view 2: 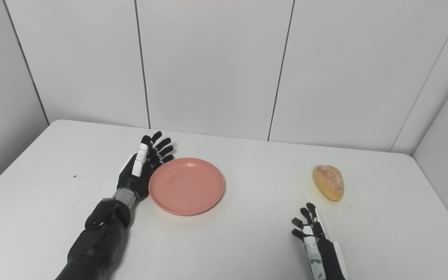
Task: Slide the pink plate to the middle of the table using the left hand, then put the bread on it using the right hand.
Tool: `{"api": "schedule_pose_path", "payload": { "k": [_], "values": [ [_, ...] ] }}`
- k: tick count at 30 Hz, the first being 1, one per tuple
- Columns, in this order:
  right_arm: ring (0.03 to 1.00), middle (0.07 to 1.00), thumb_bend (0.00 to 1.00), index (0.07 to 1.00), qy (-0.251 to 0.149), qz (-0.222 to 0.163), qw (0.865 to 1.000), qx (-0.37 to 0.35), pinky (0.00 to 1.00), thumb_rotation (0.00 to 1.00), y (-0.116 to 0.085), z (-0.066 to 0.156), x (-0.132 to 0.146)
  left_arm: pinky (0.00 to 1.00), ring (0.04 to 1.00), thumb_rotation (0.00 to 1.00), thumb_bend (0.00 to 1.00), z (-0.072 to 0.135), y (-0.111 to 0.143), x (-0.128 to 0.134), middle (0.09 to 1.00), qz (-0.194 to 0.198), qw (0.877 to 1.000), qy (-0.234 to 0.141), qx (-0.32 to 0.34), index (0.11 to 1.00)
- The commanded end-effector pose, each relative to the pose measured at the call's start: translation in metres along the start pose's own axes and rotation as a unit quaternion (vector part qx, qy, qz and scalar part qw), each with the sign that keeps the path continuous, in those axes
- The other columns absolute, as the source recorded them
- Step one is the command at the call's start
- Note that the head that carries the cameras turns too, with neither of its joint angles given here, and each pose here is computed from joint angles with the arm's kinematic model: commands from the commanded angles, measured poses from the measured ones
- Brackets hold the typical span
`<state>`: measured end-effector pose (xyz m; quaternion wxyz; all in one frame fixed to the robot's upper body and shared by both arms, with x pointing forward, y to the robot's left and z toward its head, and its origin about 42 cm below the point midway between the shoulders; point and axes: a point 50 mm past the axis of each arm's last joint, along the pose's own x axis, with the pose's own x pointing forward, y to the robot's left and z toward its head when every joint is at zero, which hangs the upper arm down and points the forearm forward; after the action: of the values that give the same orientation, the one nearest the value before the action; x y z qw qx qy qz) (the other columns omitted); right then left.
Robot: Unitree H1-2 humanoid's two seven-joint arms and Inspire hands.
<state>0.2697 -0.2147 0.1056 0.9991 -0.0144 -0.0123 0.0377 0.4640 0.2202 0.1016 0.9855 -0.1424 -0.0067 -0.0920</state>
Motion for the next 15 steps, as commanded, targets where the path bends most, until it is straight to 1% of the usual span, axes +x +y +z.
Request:
{"api": "schedule_pose_path", "payload": {
  "k": [1, 9, 13, 15],
  "values": [
    [0.869, 0.949, 0.84, 0.975, 0.037, 0.014, 0.999, 0.01, 0.83, 1.0, 0.013, -0.012, -0.006, 0.88, 0.896, 0.82, 0.93, -0.04, -0.016, -0.02, 0.901, 0.006, 0.999, 0.042, -0.025, 0.944],
    [0.866, 0.95, 0.84, 0.979, 0.036, 0.016, 0.999, 0.006, 0.83, 1.0, 0.015, -0.013, -0.004, 0.86, 0.875, 0.84, 0.9, -0.045, -0.045, -0.018, 0.882, -0.007, 0.999, 0.049, -0.015, 0.934],
    [0.867, 0.95, 0.84, 0.98, 0.036, 0.017, 0.999, 0.004, 0.83, 1.0, 0.017, -0.013, -0.003, 0.86, 0.878, 0.84, 0.9, -0.045, -0.058, -0.018, 0.885, -0.012, 0.999, 0.048, -0.015, 0.935],
    [0.866, 0.949, 0.84, 0.98, 0.036, 0.017, 0.999, 0.005, 0.83, 1.0, 0.018, -0.013, -0.003, 0.88, 0.881, 0.82, 0.89, -0.045, -0.064, -0.018, 0.886, -0.013, 0.999, 0.047, -0.017, 0.931]
  ]
}}
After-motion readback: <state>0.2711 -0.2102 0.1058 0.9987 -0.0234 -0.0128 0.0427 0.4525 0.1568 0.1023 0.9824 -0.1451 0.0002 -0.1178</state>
